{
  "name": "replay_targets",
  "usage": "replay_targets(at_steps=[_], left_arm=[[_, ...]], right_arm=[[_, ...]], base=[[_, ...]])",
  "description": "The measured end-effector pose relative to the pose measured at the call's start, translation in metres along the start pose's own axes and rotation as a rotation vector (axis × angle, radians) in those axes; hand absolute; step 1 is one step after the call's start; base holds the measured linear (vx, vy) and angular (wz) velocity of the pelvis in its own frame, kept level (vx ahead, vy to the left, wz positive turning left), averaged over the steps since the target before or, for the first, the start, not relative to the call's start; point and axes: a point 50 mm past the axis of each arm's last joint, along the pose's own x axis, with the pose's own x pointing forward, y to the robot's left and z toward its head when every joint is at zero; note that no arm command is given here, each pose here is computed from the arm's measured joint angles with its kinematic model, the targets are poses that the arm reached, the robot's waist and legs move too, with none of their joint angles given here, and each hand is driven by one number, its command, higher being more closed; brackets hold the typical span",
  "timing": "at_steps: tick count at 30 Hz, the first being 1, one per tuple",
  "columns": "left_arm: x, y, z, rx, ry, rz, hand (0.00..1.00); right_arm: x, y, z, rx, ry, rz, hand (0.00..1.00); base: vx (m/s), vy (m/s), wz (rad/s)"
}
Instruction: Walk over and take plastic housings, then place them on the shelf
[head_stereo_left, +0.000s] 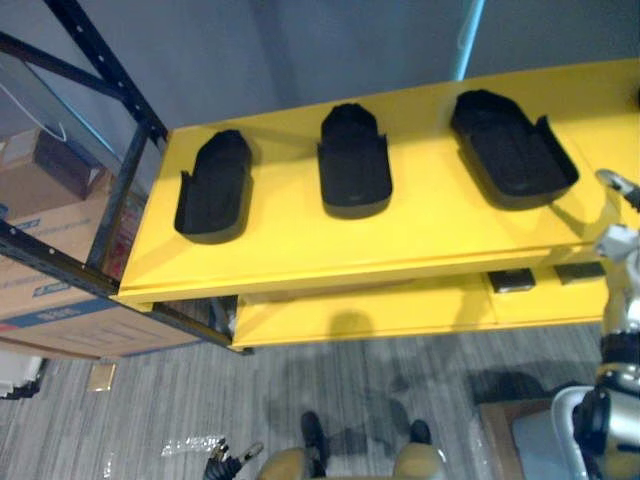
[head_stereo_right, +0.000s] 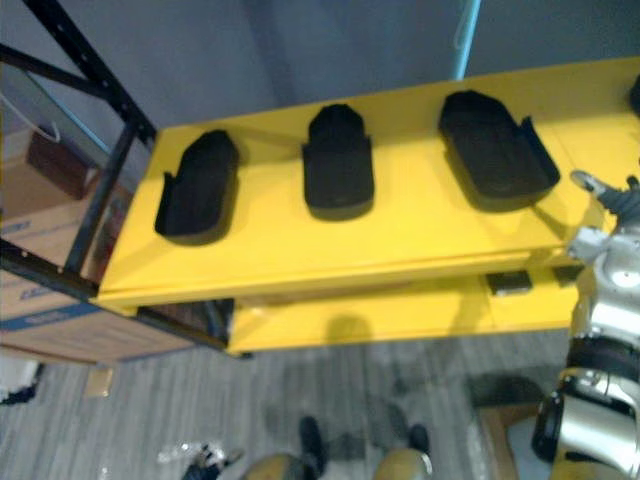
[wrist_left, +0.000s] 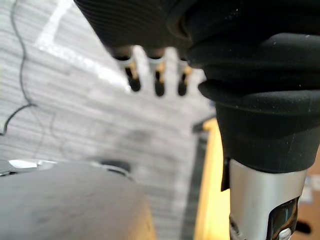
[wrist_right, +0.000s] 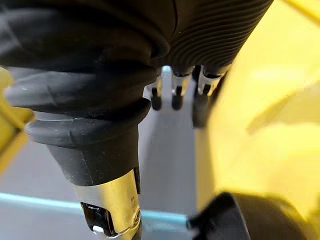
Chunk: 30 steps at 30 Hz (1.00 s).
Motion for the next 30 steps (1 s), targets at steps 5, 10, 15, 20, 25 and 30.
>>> replay_targets(at_steps=[5,10,15,20,25,30], left_arm=[[0.0,-0.002,0.002,-0.002,-0.01,-0.015,0.0],[0.0,-0.007,0.008,-0.008,-0.035,-0.032,0.0],[0.0,-0.008,0.008,-0.008,-0.035,-0.041,0.0],[0.0,-0.008,0.008,-0.008,-0.036,-0.043,0.0],[0.0,-0.008,0.008,-0.006,-0.038,-0.044,0.0],[0.0,-0.009,0.009,-0.006,-0.039,-0.045,0.0]], right_arm=[[0.011,0.001,0.004,0.013,0.033,0.107,0.0],[0.021,-0.002,0.02,0.023,0.017,0.142,0.0],[0.019,0.002,0.011,0.03,0.072,0.197,0.0],[0.019,0.003,0.011,0.034,0.073,0.229,0.0],[0.018,0.005,0.008,0.044,0.109,0.282,0.0],[0.016,0.004,0.005,0.058,0.121,0.306,0.0]], base=[[0.02,0.01,0.07],[-0.06,0.028,0.02],[-0.01,0.006,0.0],[0.0,0.0,0.0],[0.0,0.0,0.0],[-0.01,0.007,-0.03]])
